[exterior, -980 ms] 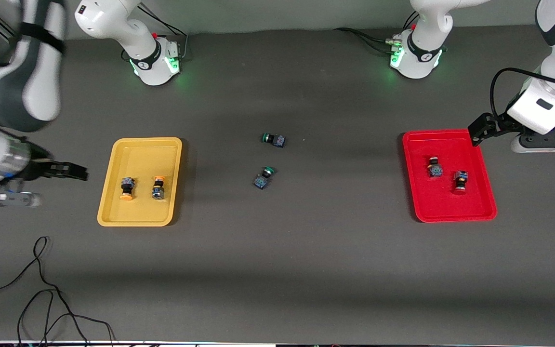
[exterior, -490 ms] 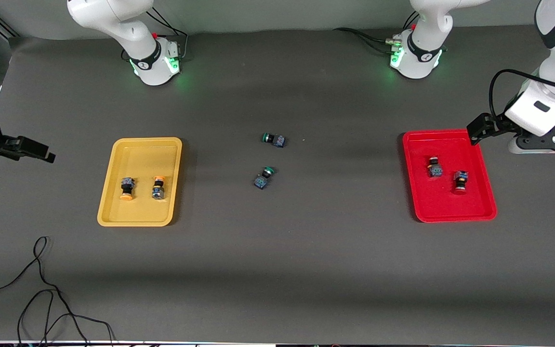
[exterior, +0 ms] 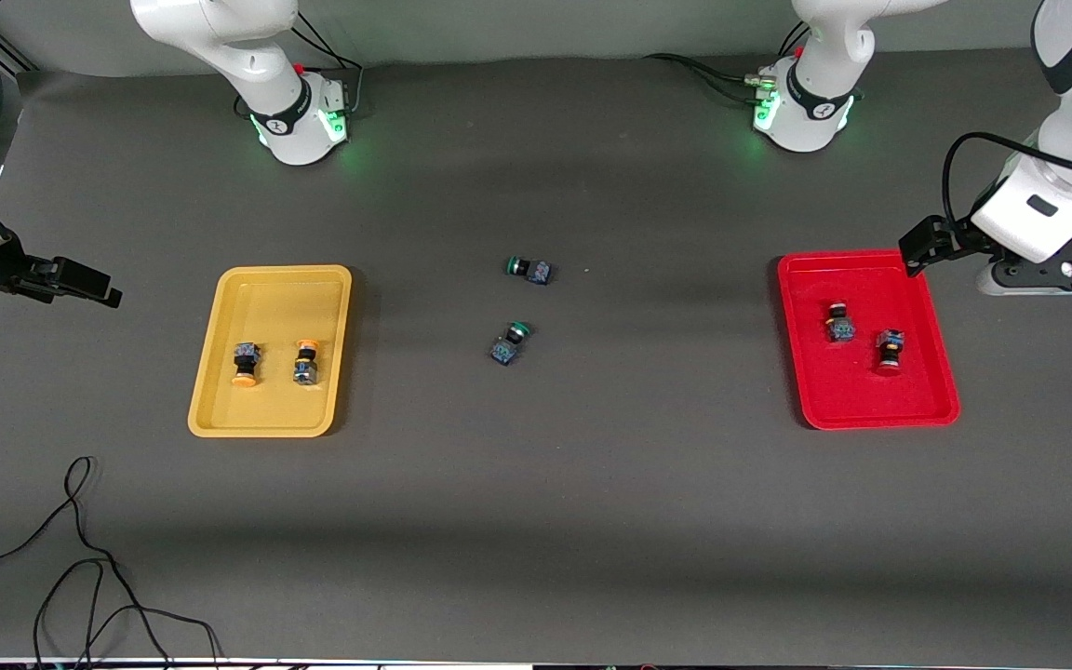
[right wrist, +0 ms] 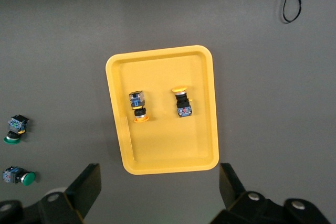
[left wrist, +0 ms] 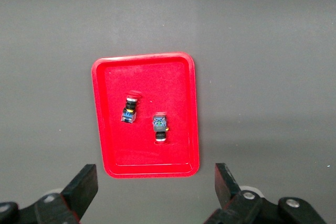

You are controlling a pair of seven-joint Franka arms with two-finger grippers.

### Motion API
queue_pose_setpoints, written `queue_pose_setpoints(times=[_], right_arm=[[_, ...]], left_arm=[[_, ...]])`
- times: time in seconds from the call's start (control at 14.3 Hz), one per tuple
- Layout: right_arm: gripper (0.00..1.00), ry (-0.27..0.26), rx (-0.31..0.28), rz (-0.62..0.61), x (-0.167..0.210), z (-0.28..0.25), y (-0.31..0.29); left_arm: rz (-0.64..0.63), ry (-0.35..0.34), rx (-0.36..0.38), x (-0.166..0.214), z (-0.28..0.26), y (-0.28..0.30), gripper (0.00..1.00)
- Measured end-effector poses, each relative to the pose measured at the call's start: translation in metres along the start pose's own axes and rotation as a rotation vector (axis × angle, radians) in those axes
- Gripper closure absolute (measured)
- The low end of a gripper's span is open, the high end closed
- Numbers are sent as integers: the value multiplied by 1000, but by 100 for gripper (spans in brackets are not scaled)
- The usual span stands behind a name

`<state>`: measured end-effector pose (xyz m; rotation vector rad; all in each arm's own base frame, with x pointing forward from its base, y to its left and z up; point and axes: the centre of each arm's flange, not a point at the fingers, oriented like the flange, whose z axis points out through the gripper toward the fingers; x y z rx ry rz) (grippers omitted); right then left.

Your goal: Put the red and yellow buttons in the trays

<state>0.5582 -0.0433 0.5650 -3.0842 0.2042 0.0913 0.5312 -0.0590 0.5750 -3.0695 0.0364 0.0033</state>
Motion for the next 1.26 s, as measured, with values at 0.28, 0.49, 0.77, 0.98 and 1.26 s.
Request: queue_pose_setpoints(times=[0.28,0.49,0.77,0.98,1.26], right_arm=[[0,6,-4,-2,0,-3,0],[0,1,-5,-2,0,-3,0],[0,-8,-17,-10,-3,-4,-3],[0,-4,-42,-13,-5,-6,-1],[0,-2,-59,-16,-5,-7,0]], left_arm=[[0,1,0,0,-2,0,0],[0,1,0,0,-2,0,0],[1,0,-1,0,-2,0,0],[6,-1,-3,4,-1,0,0],[9,-10,-4,5,3,0,0]])
